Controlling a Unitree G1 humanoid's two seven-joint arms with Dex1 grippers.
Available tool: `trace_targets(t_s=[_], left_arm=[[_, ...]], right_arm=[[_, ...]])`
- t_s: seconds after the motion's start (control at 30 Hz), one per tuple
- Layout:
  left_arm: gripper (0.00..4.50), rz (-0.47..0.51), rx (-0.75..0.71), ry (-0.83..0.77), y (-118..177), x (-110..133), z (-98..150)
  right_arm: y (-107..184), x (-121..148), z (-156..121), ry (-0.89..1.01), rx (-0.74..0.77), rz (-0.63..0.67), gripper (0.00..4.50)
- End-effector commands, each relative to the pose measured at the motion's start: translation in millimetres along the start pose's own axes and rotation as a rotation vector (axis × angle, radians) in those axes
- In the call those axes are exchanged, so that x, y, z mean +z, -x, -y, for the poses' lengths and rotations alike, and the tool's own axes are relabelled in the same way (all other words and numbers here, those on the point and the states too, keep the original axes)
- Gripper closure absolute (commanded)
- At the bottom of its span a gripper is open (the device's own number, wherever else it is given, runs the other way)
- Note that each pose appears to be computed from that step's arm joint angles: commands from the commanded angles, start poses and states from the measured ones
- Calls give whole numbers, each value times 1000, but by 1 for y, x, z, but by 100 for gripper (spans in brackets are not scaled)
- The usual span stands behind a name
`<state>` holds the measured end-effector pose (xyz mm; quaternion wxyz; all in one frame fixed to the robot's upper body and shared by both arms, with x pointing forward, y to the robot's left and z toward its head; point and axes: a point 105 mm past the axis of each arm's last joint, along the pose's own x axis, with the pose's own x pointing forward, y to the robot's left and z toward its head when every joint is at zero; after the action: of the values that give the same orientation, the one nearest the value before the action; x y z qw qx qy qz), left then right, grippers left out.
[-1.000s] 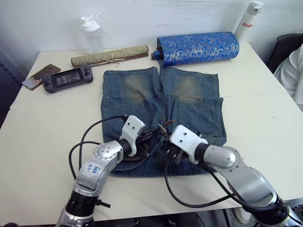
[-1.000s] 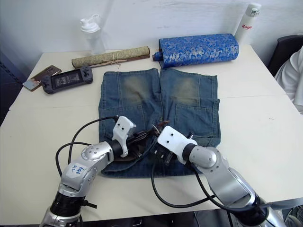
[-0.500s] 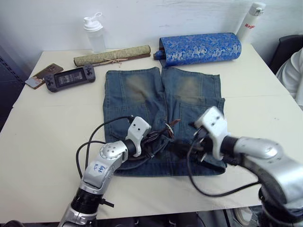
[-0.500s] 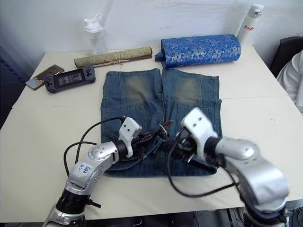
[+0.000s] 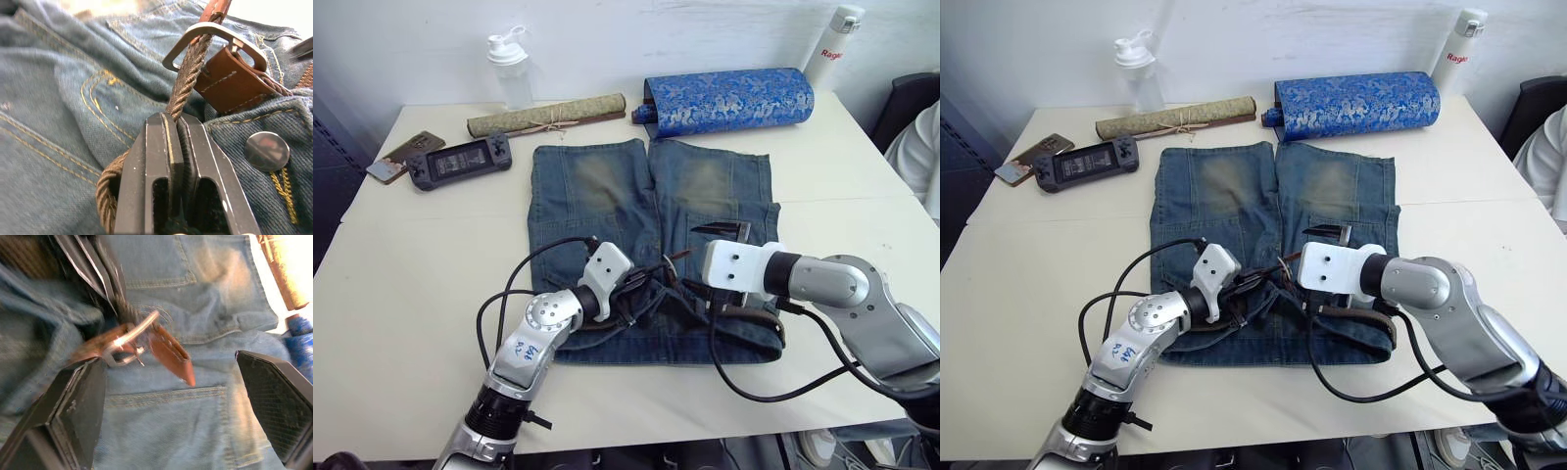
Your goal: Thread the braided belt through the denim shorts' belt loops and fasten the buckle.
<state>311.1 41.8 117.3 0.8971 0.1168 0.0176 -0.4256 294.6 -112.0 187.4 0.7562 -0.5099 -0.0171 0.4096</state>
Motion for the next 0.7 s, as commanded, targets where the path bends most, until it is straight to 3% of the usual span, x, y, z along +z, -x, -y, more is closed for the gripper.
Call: trace_targets(t_s=[0.03,0.4,0.5,0.67,0.7], left_arm=[[450,29,11,-85,0,4,2],[450,42,28,-184,-2,4,1],[450,43,23,-195,-2,4,1],[450,47,16,-207,-2,5,3],[450,47,15,-210,-2,5,3]], right_arm=[[1,-1,3,82,-8,-2,6],[-2,-2,4,144,-8,-2,6],[-4,-1,3,143,-10,2,89],[-7,0,0,139,-8,8,324],[-8,0,-1,137,-7,9,401]])
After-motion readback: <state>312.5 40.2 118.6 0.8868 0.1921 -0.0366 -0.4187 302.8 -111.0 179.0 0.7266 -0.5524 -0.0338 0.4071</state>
